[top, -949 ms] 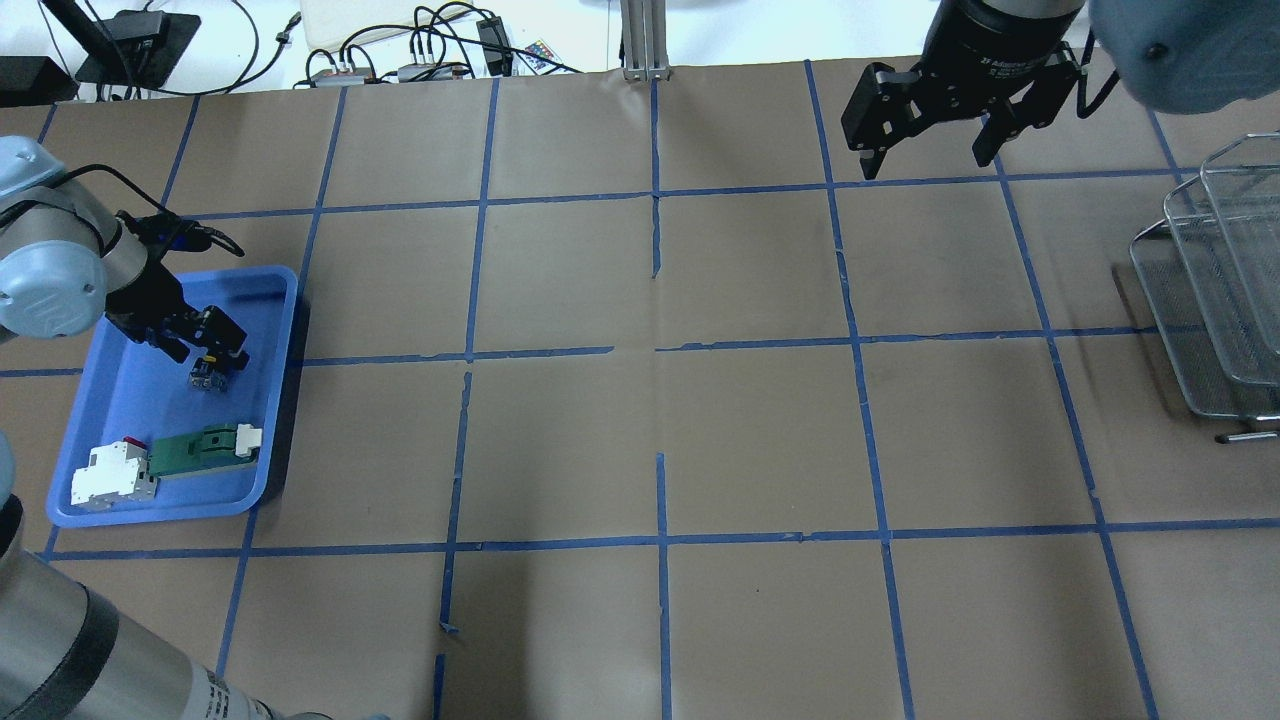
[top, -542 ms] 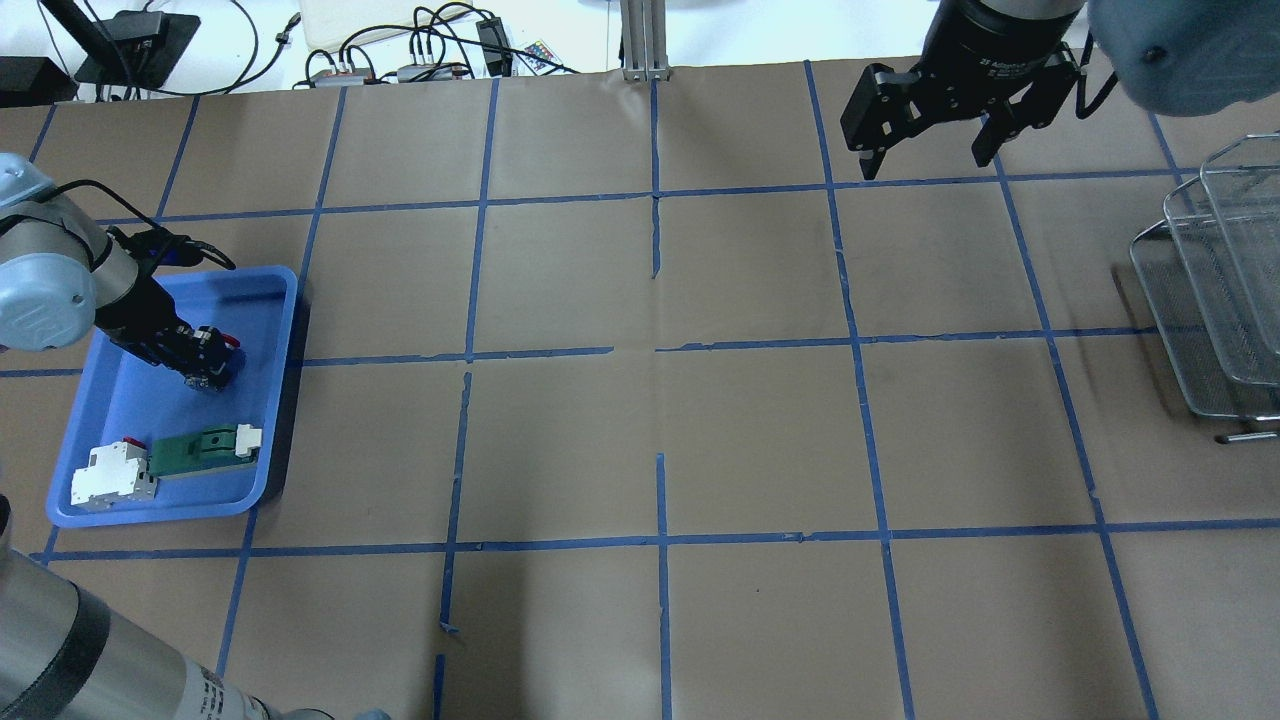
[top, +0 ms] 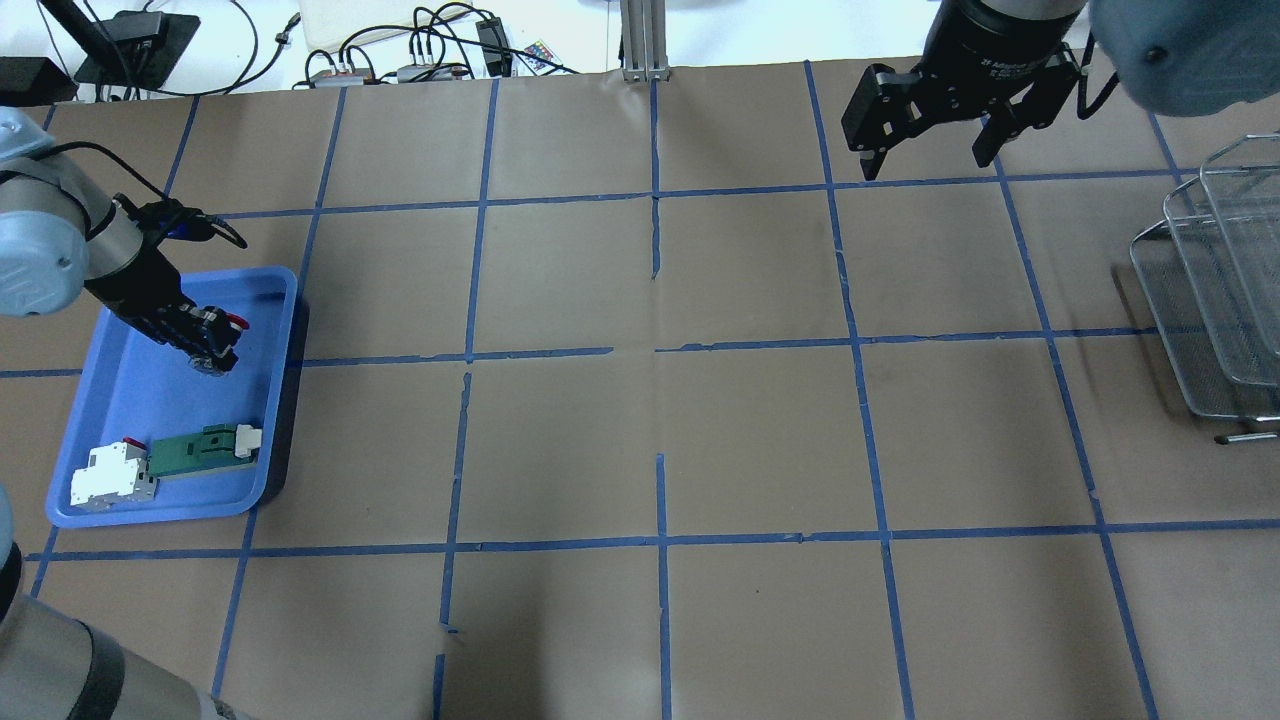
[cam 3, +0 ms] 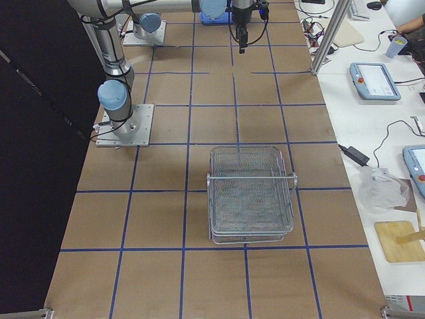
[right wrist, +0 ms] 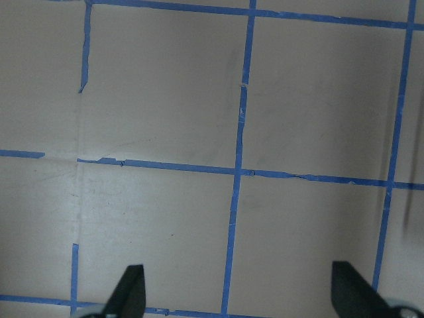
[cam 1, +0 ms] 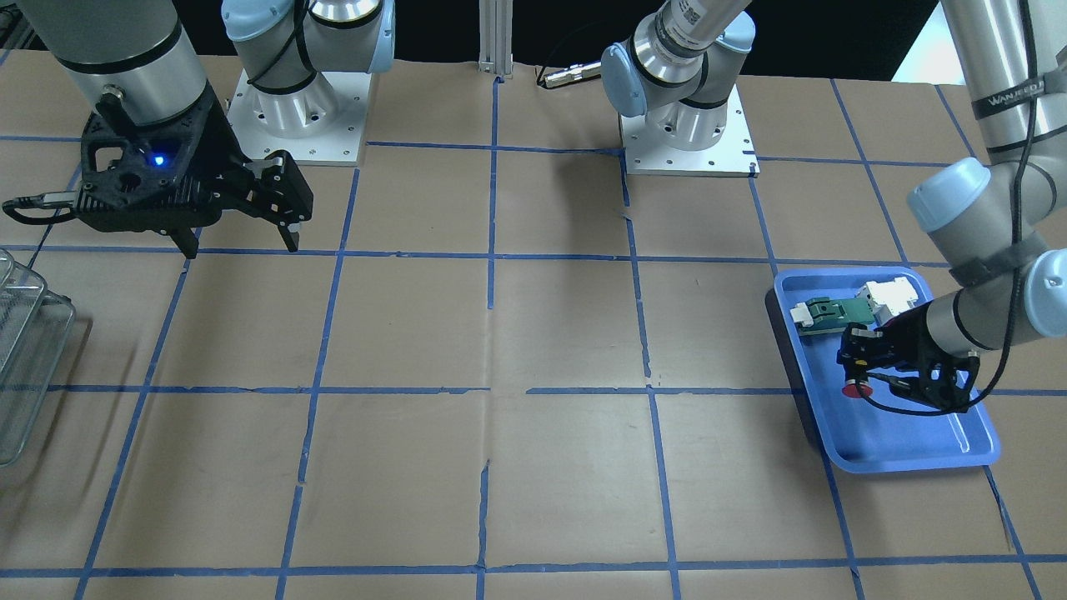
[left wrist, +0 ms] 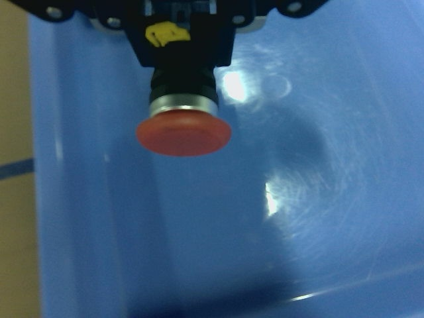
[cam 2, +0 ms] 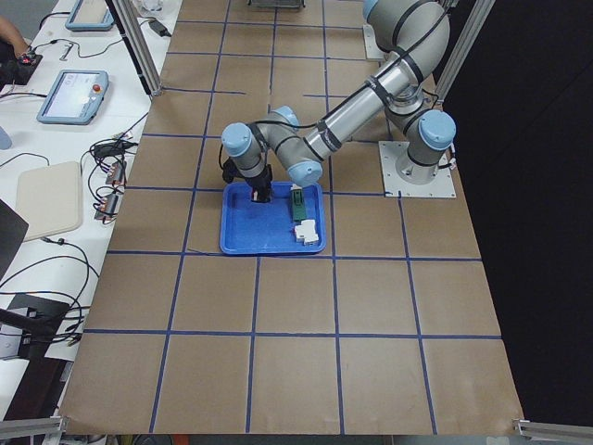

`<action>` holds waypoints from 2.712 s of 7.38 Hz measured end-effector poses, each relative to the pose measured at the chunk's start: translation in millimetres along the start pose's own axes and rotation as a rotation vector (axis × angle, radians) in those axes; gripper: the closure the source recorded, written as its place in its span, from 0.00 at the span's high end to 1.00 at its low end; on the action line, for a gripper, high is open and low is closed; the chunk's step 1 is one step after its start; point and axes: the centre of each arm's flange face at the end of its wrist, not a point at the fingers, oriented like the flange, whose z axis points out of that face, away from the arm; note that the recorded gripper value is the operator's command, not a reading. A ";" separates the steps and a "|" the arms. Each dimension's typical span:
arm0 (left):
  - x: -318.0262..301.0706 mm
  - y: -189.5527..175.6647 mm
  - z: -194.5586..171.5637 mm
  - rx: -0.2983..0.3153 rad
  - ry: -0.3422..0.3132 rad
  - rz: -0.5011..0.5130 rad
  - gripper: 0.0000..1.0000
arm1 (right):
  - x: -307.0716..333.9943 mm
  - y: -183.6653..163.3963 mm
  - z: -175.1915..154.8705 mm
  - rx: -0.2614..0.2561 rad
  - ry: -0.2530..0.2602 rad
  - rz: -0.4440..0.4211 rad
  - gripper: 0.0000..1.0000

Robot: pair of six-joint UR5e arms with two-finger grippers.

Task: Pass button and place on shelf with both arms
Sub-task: 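Lift the red button and carry it toward the right gripper, then close the right gripper on the red button while the left gripper holds it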

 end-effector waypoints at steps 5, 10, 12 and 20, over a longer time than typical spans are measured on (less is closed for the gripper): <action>260.3 -66.1 -85.0 0.061 -0.107 0.468 0.00 | 34.6 -14.6 -3.8 0.088 -0.156 -0.247 1.00; 375.5 -84.8 -101.4 0.162 -0.114 0.665 0.00 | 113.3 -10.0 -19.3 0.278 -0.351 -0.644 1.00; 408.2 -90.4 -105.9 0.257 -0.045 0.784 0.00 | 103.9 -1.3 -17.9 0.343 -0.517 -0.784 1.00; 572.5 -72.0 -164.2 0.482 -0.021 1.226 0.00 | 96.9 7.0 29.6 0.491 -0.572 -1.317 1.00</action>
